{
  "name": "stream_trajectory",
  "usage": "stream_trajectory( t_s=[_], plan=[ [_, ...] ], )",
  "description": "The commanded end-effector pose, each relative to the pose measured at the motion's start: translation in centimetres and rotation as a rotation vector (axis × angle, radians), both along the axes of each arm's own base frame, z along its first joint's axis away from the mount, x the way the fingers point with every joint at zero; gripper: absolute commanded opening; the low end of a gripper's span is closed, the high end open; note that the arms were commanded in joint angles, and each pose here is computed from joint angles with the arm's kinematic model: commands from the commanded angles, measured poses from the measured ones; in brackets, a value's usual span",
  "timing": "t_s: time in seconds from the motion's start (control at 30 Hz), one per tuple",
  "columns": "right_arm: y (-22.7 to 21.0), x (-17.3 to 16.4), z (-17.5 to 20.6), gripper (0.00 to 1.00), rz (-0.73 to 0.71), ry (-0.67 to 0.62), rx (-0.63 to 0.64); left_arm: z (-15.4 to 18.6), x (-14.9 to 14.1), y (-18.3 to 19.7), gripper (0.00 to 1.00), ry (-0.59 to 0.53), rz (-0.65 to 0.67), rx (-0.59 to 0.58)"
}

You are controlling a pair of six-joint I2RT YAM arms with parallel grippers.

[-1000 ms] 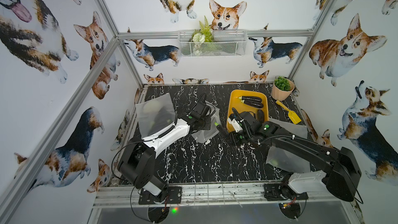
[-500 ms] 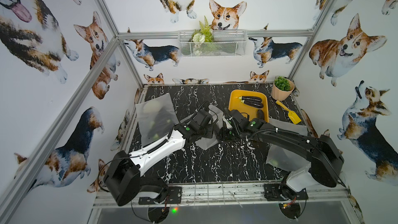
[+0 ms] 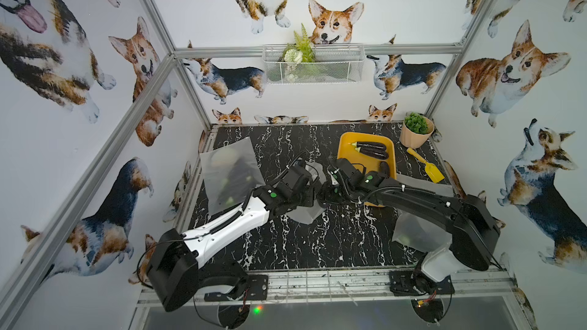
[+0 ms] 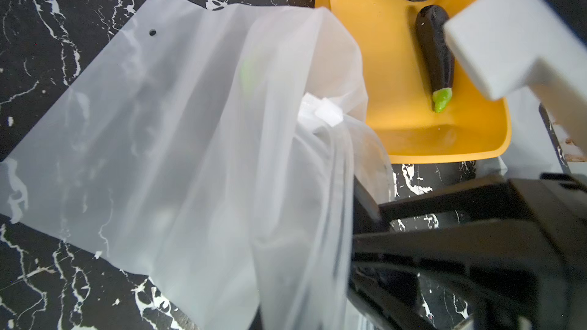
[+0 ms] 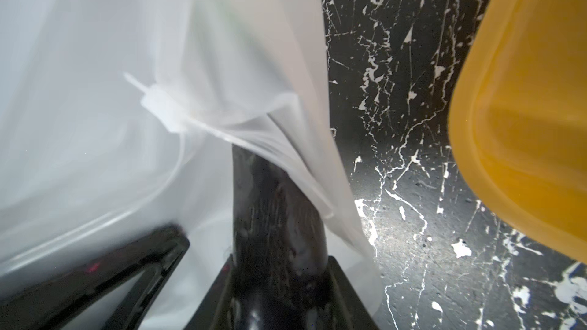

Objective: Place the eggplant in a zip-top bag and seal the zipper
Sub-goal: Place the eggplant in the zipper food storage bag.

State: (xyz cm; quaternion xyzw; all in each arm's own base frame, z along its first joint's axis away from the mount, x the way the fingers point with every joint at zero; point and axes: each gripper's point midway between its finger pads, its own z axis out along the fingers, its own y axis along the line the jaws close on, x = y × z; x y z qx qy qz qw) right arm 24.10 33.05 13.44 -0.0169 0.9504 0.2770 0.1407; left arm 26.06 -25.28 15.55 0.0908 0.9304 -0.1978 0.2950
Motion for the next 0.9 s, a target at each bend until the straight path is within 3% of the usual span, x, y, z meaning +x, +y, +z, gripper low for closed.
stream_trajectory(
  t_s=[0.0, 0.1, 0.2, 0.23, 0.43, 0.73, 0.87],
  plan=[
    [3.6, 1.9, 3.2, 0.76, 0.114, -0.112, 0.051, -0.2, 1.5, -0.6, 0.00, 0.089, 0.061, -0.103],
    [4.2, 1.9, 2.8, 0.74, 0.136, -0.102, 0.054, 0.2, 1.8, -1.0, 0.00, 0.090, 0.061, -0.123],
    [4.9, 2.0, 2.9, 0.57, 0.148, -0.103, 0.085, 0.1, 1.9, -1.1, 0.00, 0.095, 0.068, -0.130],
    [5.0, 2.0, 3.0, 0.56, 0.148, -0.107, 0.090, 0.0, 1.9, -0.9, 0.00, 0.095, 0.073, -0.125],
    [2.6, 2.7, 4.4, 0.67, 0.106, -0.184, 0.054, -0.3, 2.6, 1.4, 0.00, 0.092, 0.130, -0.098],
    [-3.5, 4.3, 6.2, 0.69, 0.019, -0.248, 0.013, -1.4, 5.3, 4.3, 0.00, 0.075, 0.179, -0.022],
    [-8.5, 6.9, 5.3, 0.70, -0.032, -0.281, -0.140, -1.0, 6.5, 4.2, 0.00, 0.061, 0.169, -0.007]
  ],
)
